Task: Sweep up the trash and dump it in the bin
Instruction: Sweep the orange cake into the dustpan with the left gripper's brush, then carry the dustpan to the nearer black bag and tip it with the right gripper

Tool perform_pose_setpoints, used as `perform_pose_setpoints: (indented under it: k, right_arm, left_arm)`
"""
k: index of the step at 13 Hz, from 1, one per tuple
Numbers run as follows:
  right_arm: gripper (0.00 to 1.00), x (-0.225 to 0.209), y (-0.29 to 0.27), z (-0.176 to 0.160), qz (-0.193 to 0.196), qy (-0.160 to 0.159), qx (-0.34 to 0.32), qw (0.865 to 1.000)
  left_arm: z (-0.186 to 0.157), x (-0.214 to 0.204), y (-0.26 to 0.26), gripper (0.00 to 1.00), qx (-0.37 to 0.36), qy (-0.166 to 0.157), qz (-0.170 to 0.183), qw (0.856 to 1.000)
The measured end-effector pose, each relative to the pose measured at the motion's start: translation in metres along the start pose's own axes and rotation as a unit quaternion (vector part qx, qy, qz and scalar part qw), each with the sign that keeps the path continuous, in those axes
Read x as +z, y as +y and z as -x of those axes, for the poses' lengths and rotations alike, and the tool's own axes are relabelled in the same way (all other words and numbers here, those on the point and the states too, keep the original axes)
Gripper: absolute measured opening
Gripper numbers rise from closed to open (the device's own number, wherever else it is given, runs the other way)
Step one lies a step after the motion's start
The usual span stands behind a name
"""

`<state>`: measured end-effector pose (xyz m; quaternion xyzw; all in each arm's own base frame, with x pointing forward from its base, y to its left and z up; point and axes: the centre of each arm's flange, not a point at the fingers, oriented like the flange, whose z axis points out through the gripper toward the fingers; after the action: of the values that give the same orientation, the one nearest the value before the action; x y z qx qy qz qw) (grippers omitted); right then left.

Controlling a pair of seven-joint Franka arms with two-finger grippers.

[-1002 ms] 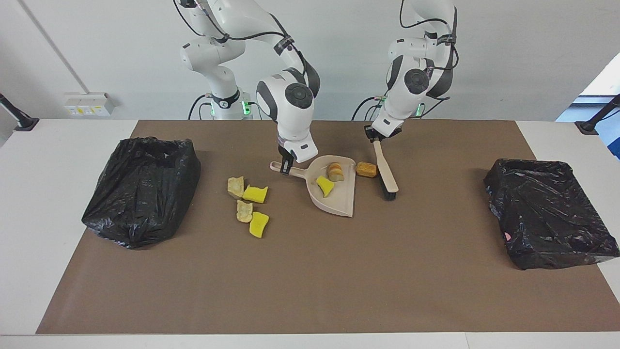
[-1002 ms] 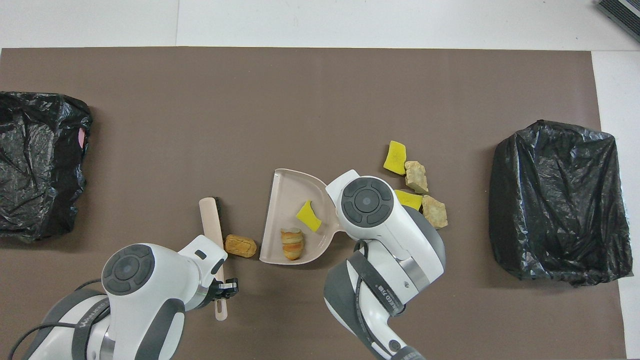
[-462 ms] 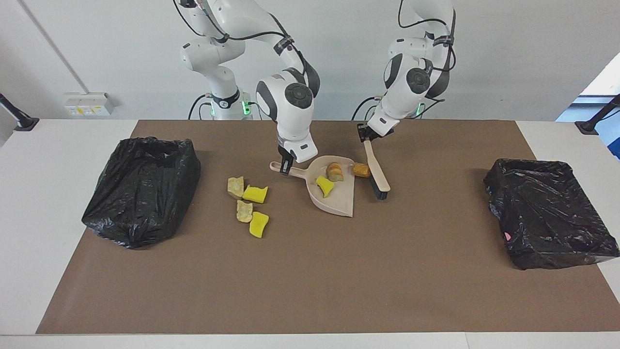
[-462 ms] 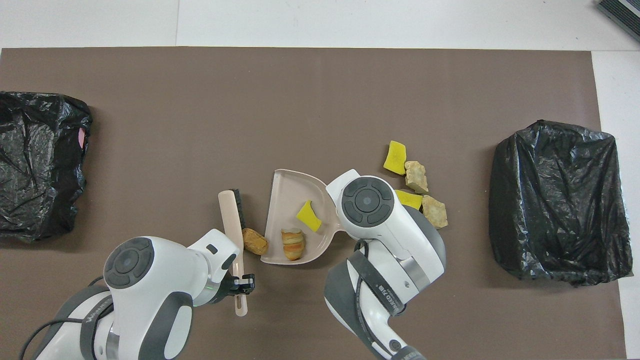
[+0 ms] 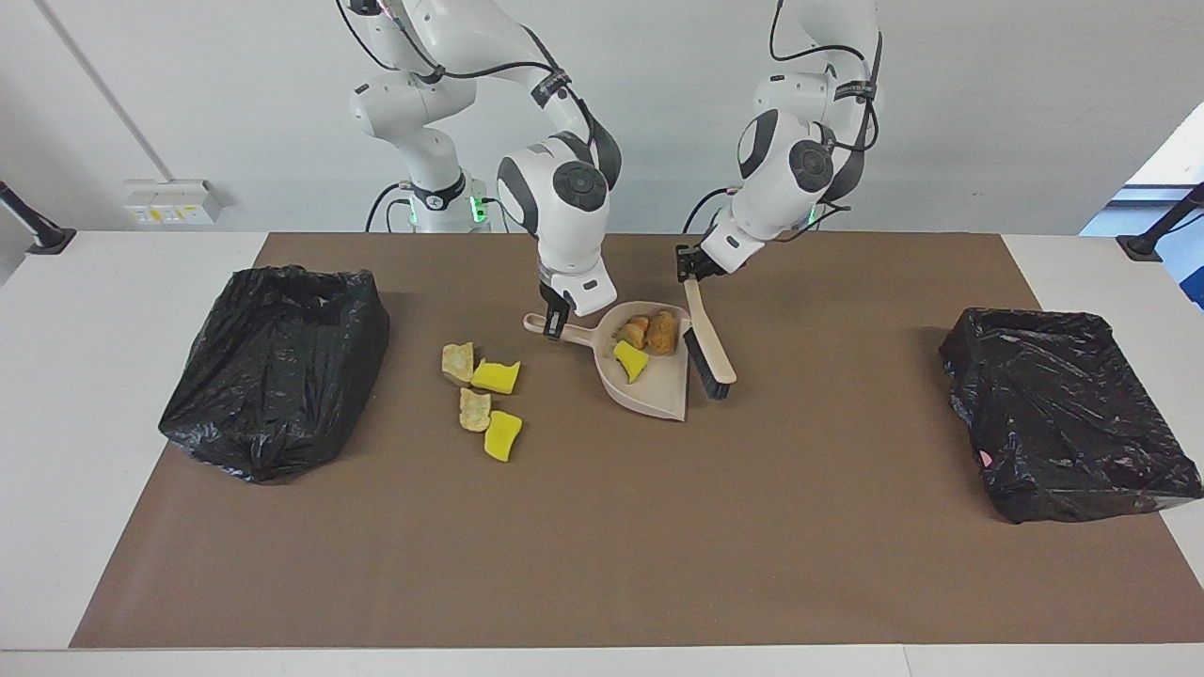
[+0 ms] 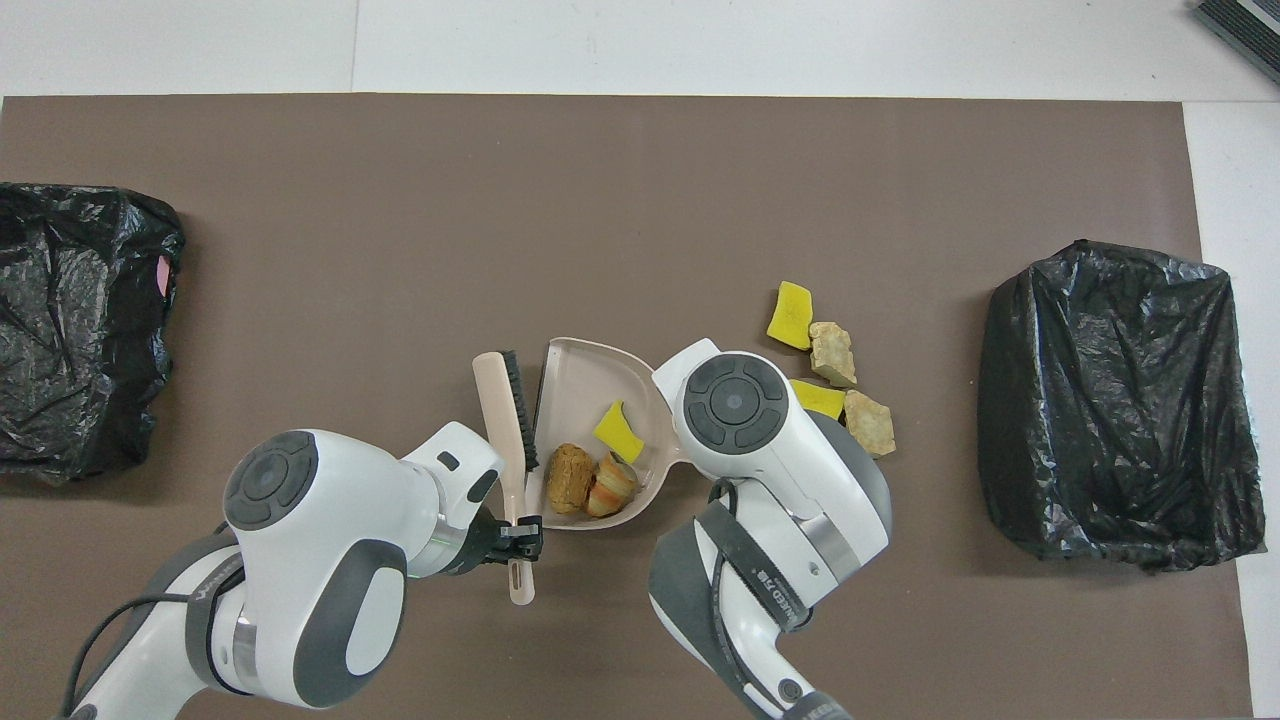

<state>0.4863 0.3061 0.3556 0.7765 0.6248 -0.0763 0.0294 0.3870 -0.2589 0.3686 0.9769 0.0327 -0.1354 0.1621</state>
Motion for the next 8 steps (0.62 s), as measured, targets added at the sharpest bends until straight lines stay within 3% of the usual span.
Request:
perform_pose_setpoints:
  k: [5, 8]
  right_arm:
    - [0.32, 0.0, 0.0, 0.0, 0.0, 0.0, 0.0, 1.0]
    - [0.32, -0.002, 0.007, 0.006, 0.0, 0.002, 0.008, 1.0]
  left_arm:
    - [-0.006, -0.013, 0.0, 0.27, 0.001, -0.002, 0.01, 1.0]
    - [-0.002, -0.025, -0.001, 0.27, 0.017, 0.003, -0.012, 1.0]
